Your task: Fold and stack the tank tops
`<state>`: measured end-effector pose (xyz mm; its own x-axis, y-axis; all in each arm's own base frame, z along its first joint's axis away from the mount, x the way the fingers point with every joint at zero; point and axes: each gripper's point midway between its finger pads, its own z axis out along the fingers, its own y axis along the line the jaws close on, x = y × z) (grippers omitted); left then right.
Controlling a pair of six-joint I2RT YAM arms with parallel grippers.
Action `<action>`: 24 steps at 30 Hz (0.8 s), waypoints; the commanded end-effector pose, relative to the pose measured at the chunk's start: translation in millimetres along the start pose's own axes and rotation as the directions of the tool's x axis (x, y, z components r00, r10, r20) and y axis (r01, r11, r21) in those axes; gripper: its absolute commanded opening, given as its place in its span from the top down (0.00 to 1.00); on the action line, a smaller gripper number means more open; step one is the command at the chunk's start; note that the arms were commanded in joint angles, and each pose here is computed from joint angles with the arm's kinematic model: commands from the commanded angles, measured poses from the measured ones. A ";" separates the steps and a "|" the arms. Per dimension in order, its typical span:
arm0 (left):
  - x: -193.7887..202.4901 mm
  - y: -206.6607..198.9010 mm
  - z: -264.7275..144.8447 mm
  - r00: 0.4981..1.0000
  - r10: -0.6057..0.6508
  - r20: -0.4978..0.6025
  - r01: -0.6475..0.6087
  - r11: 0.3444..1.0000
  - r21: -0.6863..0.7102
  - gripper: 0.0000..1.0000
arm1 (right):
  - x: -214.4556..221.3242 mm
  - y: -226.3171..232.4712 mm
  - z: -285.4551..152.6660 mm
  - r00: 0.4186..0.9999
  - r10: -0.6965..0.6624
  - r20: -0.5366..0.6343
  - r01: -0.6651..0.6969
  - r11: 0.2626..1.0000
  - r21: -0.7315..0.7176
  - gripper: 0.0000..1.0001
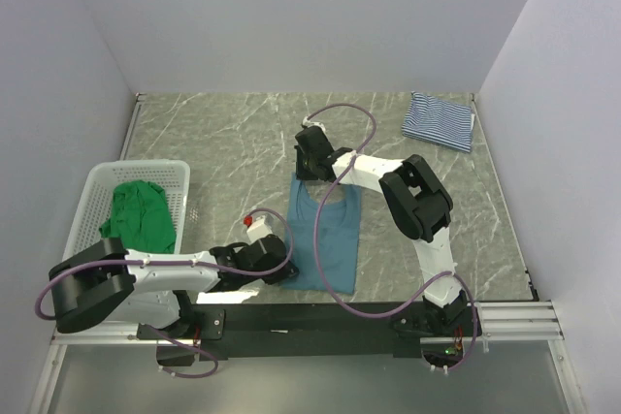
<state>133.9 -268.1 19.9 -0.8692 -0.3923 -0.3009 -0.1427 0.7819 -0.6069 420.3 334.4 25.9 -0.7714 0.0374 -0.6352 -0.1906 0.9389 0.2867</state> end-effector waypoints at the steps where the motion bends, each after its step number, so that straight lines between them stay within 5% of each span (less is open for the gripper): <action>1: 14.8 39.9 6.0 1.000 -0.011 0.009 0.012 0.986 -0.168 0.99 | -27.3 -5.2 -9.5 0.998 0.002 0.066 -0.001 1.000 -0.008 1.00; 16: 29.0 37.8 3.5 1.000 0.015 -0.006 -0.016 0.982 -0.191 0.98 | -40.4 -15.3 -1.3 0.997 -0.024 0.071 0.026 0.999 -0.040 0.97; 24: 13.8 16.2 -4.3 0.998 0.055 0.040 -0.047 0.984 -0.172 0.92 | -53.7 -9.5 -22.4 0.997 -0.032 0.071 0.035 0.998 -0.047 0.53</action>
<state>127.8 -283.8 21.4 -0.8366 -0.4444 -0.3204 -0.1972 0.7898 -0.5808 432.2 317.8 27.4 -0.7763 0.0005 -0.6303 -0.2341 0.9283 0.2891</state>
